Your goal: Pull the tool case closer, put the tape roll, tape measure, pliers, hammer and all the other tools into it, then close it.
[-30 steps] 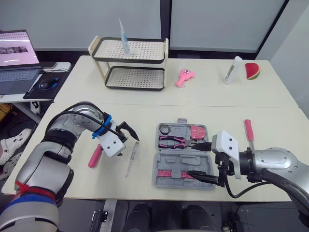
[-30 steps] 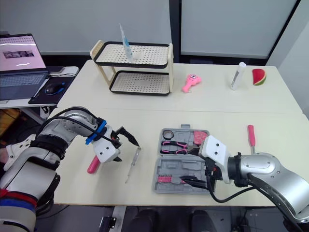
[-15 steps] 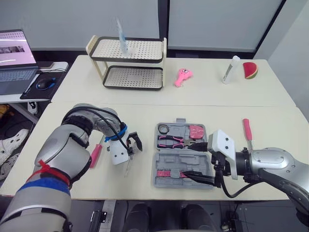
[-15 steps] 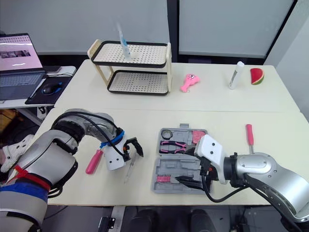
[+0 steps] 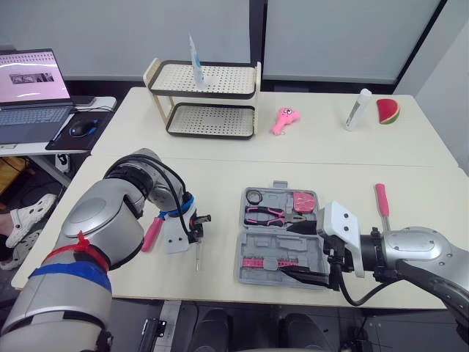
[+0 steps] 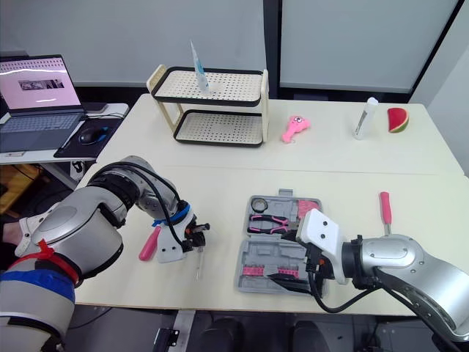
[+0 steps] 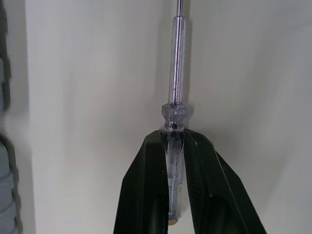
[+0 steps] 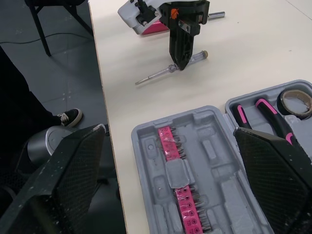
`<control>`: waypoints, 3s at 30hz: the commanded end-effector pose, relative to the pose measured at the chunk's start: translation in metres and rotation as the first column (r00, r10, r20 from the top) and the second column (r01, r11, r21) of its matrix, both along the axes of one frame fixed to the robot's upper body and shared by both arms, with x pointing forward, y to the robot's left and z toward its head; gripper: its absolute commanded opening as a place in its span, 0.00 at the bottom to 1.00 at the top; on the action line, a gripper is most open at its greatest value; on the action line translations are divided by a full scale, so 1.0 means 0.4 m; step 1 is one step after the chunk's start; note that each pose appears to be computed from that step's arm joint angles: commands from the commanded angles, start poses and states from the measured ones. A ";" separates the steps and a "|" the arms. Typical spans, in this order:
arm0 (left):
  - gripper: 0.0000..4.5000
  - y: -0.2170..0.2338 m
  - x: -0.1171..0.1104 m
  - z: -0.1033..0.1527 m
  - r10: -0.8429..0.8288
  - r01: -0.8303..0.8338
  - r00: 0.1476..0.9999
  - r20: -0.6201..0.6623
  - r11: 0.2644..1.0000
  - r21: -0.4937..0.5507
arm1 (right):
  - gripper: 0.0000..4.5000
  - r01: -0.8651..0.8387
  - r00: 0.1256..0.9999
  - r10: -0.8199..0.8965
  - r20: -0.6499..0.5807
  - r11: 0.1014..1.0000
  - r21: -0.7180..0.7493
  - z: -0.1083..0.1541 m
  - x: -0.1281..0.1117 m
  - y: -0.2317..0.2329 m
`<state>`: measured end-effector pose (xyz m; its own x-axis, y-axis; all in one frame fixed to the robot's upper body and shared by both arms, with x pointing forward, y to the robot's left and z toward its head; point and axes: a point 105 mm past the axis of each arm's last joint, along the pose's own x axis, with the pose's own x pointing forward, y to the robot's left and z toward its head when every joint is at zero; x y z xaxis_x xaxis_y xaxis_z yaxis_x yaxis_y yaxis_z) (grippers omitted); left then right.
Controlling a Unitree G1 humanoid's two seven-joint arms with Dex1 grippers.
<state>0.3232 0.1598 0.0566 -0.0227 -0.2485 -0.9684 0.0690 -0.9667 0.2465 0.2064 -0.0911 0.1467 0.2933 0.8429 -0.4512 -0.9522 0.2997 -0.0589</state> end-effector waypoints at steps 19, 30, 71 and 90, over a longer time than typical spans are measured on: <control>0.04 0.175 -0.024 0.144 0.364 -0.362 0.931 -0.030 0.912 -0.191 | 1.00 -0.030 0.996 0.027 0.082 0.999 0.041 0.026 0.018 0.024; 0.04 0.136 0.007 0.212 0.510 -0.474 0.860 0.003 0.802 -0.365 | 1.00 -0.021 0.996 0.021 0.082 1.000 -0.002 0.004 0.035 0.026; 0.04 0.087 -0.059 0.007 0.349 -0.559 -0.605 -0.716 -0.827 0.069 | 1.00 -0.092 0.975 0.109 0.195 0.992 -0.090 -0.007 0.052 0.070; 0.95 0.105 -0.107 0.078 0.317 -0.652 -0.386 -0.866 -0.758 0.013 | 1.00 -0.058 0.979 0.071 0.193 0.996 -0.072 -0.007 0.045 0.056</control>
<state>0.2799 0.2069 0.0683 0.7646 -0.3171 -0.5611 0.3965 0.9178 0.0217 0.2279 -0.0710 0.1331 0.3168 0.8188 -0.4787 -0.9458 0.2348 -0.2243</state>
